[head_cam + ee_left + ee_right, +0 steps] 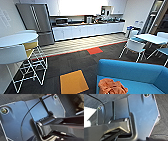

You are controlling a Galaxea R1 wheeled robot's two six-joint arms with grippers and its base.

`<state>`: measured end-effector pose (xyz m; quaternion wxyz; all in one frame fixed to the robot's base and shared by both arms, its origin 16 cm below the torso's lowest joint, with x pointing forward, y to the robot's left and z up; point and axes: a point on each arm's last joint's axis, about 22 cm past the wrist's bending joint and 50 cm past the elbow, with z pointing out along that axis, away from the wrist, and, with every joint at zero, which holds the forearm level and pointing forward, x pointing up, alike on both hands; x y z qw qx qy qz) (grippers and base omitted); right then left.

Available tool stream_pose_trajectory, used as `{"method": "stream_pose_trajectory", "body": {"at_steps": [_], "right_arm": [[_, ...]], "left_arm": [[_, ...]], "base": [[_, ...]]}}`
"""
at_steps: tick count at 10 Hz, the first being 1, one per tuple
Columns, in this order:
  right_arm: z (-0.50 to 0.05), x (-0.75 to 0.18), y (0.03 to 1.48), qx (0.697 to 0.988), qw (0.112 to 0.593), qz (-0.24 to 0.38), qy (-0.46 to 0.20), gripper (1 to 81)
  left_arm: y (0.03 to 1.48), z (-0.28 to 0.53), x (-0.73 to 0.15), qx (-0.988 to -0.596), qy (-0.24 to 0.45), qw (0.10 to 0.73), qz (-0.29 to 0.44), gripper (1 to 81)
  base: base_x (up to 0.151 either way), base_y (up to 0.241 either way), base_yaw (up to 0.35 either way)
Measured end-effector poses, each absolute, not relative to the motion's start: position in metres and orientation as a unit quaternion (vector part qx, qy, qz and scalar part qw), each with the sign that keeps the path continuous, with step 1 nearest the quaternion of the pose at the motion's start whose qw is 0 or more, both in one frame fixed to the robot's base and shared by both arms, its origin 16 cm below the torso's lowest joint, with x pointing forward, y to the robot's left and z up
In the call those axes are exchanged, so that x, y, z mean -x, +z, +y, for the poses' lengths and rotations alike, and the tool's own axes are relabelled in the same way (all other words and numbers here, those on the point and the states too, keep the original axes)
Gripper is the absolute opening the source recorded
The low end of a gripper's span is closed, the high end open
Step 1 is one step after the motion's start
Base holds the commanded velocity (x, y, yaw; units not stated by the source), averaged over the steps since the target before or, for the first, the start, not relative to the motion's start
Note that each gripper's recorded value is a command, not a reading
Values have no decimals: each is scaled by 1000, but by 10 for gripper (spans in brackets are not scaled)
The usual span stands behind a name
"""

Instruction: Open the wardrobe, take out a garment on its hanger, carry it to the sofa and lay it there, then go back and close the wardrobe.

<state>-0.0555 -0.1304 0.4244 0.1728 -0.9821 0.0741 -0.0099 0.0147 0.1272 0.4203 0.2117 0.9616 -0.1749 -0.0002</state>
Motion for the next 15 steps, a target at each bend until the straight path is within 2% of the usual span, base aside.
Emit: {"method": "stream_pose_trajectory", "body": {"at_steps": [15], "right_arm": [[-147,54,422,984,163,70,-11,811]], "left_arm": [[420,127,-13,-960,1,209,-184,811]], "base": [[0,0,349]]}}
